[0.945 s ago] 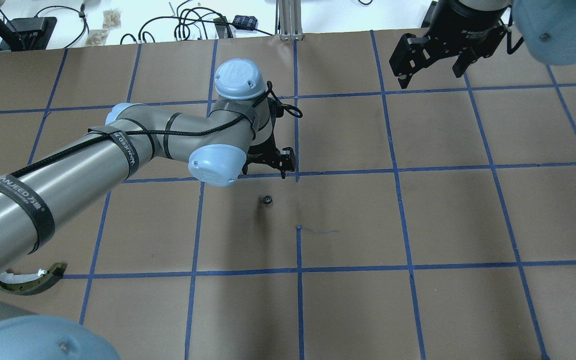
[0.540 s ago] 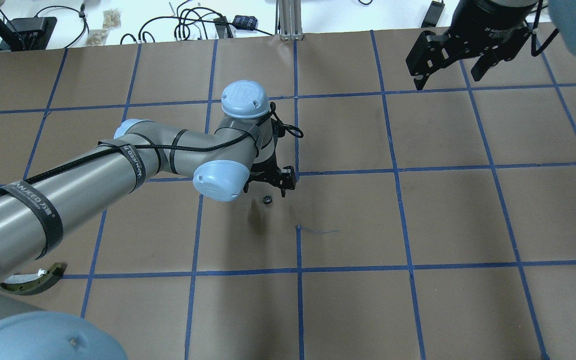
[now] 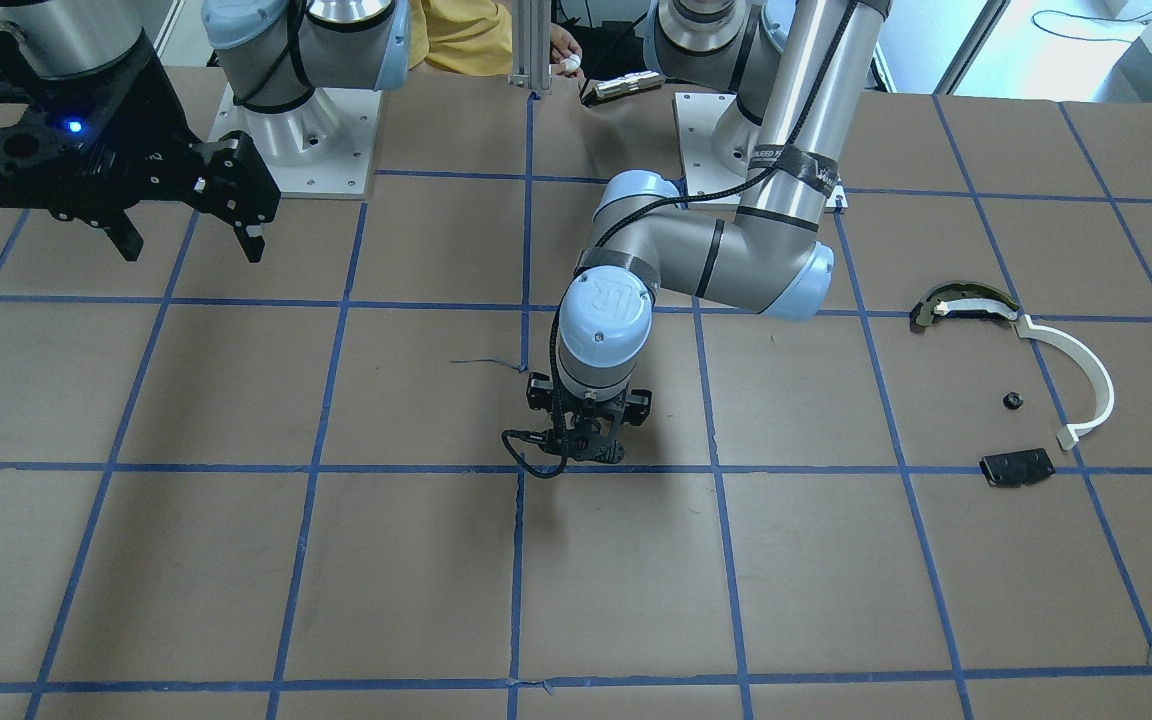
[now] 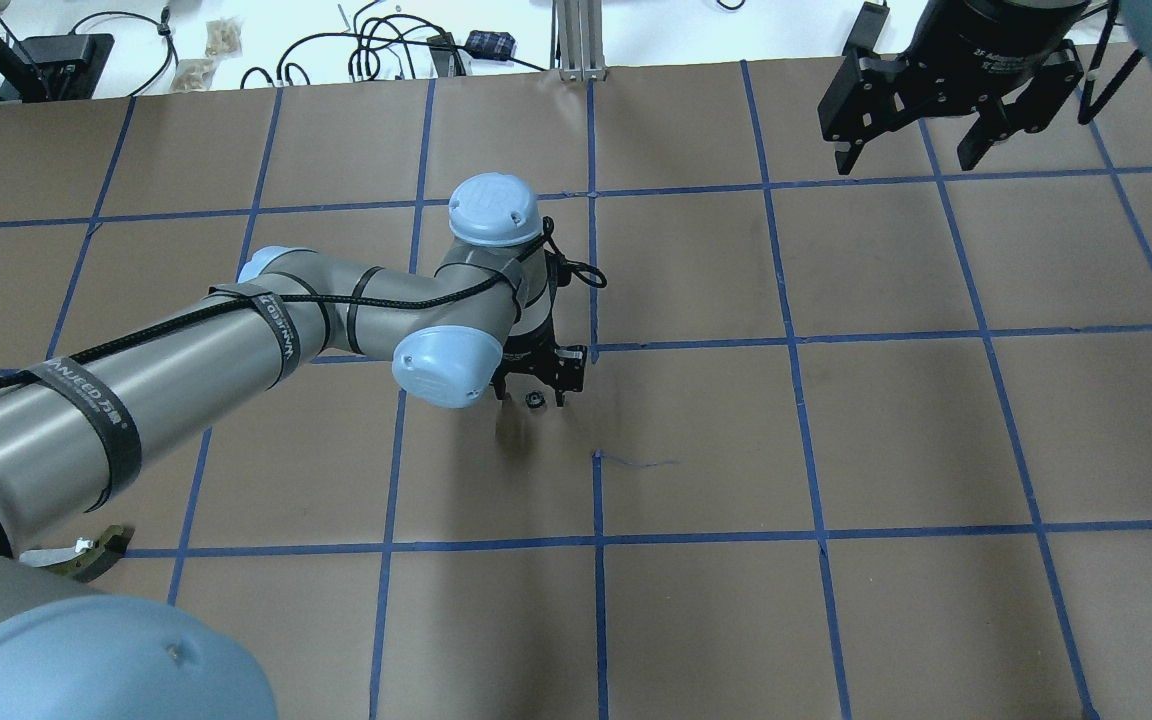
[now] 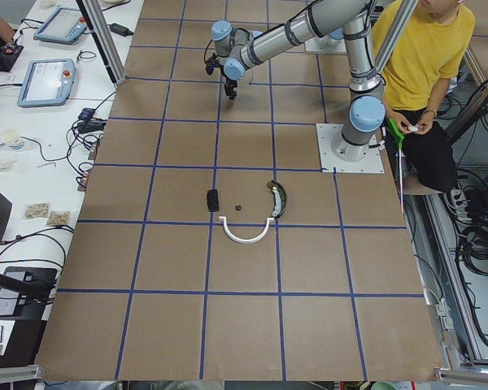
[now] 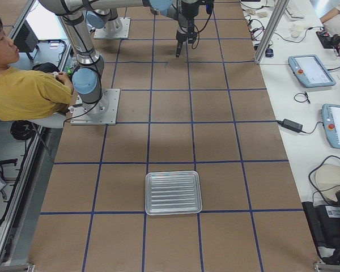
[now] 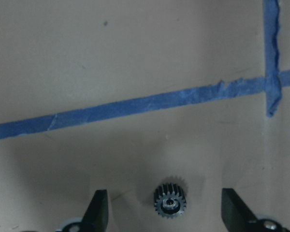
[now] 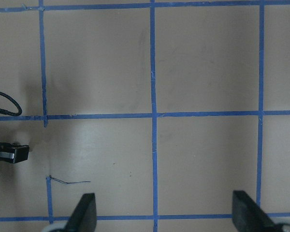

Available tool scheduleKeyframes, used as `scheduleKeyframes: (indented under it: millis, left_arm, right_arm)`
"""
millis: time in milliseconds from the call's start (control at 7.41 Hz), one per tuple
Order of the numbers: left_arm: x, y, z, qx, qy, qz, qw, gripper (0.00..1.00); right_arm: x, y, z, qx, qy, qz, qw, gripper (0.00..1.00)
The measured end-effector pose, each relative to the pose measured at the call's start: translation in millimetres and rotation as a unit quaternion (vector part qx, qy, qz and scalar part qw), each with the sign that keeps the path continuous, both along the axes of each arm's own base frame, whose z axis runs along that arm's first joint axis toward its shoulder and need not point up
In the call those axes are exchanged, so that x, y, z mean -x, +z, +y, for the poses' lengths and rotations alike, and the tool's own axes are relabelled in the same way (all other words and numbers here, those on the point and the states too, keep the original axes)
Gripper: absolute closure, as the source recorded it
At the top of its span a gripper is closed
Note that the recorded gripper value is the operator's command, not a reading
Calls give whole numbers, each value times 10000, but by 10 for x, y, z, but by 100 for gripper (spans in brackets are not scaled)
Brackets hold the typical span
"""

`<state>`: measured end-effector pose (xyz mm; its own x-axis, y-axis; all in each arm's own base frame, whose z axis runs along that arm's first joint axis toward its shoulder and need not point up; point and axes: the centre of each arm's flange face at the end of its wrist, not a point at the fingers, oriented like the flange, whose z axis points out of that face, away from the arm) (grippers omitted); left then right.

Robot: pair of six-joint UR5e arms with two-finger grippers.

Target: Place bearing gear from tray to pile

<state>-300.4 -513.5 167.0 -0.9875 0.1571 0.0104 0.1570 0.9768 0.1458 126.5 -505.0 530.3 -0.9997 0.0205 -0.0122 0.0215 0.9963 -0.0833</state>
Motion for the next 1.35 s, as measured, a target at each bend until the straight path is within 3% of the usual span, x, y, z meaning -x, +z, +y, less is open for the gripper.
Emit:
scheduleKeyframes:
  millis: [135,540,810,1080,1350]
  left_arm:
    - [0,-5,0,-5,85,-15,10000,100]
    - [-5,12,-17,28,277,-80,9996,100]
    - [-251,255,-203,285,334,-335,9985,100]
    - [-1230,650,-678,324,452,-444,9975,100]
    - [-2703,902,-914,241,376,-374,9983,100]
  right_arm:
    - [-4,8,22,1,-58,-24,10000,0]
    - [-33,14,45,3,-59,-62,10000,0]
    - [-35,18,41,35,-4,-43,10000,0]
    - [-38,3,36,36,17,-46,10000,0]
    - [-43,-129,46,-57,14,-75,10000,0]
